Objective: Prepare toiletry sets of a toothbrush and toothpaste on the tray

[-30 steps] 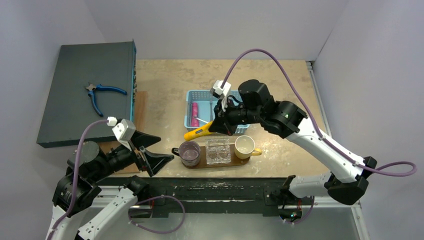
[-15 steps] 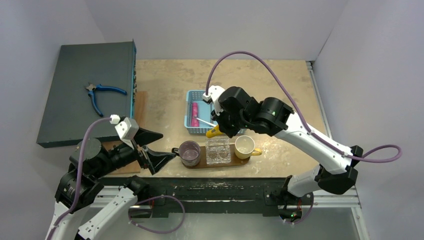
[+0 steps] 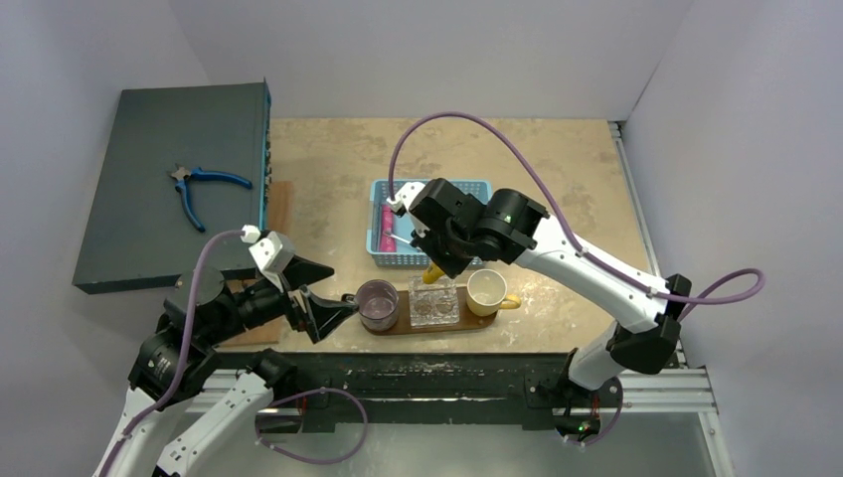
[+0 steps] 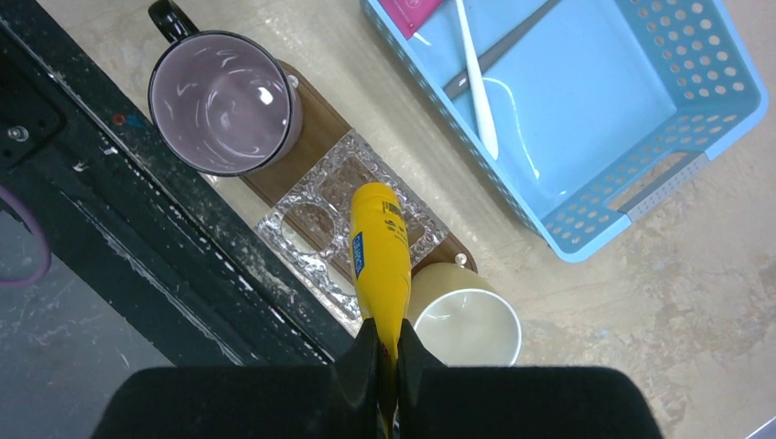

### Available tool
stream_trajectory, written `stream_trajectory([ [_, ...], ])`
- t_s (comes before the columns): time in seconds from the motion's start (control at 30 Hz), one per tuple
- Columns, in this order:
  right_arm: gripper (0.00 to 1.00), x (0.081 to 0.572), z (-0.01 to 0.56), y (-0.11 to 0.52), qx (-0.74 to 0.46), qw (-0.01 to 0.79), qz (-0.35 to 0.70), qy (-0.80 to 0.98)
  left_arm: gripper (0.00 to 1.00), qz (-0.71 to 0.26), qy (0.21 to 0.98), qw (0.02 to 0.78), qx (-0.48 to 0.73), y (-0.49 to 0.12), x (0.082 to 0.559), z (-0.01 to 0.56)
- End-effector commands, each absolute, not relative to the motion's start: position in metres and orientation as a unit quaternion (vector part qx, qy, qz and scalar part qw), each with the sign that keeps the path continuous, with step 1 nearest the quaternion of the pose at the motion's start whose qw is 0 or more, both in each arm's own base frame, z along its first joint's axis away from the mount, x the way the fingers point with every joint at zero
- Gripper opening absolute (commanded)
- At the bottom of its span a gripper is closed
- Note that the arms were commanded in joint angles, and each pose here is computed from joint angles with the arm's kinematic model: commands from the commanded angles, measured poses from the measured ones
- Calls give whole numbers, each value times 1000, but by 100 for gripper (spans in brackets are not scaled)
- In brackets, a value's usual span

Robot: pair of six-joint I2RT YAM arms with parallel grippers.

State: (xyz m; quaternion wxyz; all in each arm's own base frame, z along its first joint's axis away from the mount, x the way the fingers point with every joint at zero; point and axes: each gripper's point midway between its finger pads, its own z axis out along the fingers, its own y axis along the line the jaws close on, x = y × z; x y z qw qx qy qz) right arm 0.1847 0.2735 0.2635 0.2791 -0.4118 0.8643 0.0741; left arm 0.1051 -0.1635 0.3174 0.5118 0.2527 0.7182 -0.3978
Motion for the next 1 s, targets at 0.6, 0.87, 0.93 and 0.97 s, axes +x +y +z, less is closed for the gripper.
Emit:
stream_trajectory([
  [0.6, 0, 182, 245, 294, -431, 256, 83, 861, 100, -396, 708, 522, 265, -167, 110, 316],
  [0.87, 0, 181, 238, 296, -435, 249, 84, 862, 100, -394, 709, 521, 265, -167, 110, 315],
  [0.93, 0, 180, 235, 297, -435, 246, 84, 862, 100, -395, 709, 521, 265, -167, 110, 315],
  [0.97, 0, 180, 234, 297, -435, 245, 83, 862, 100, -395, 709, 521, 265, -167, 110, 314],
])
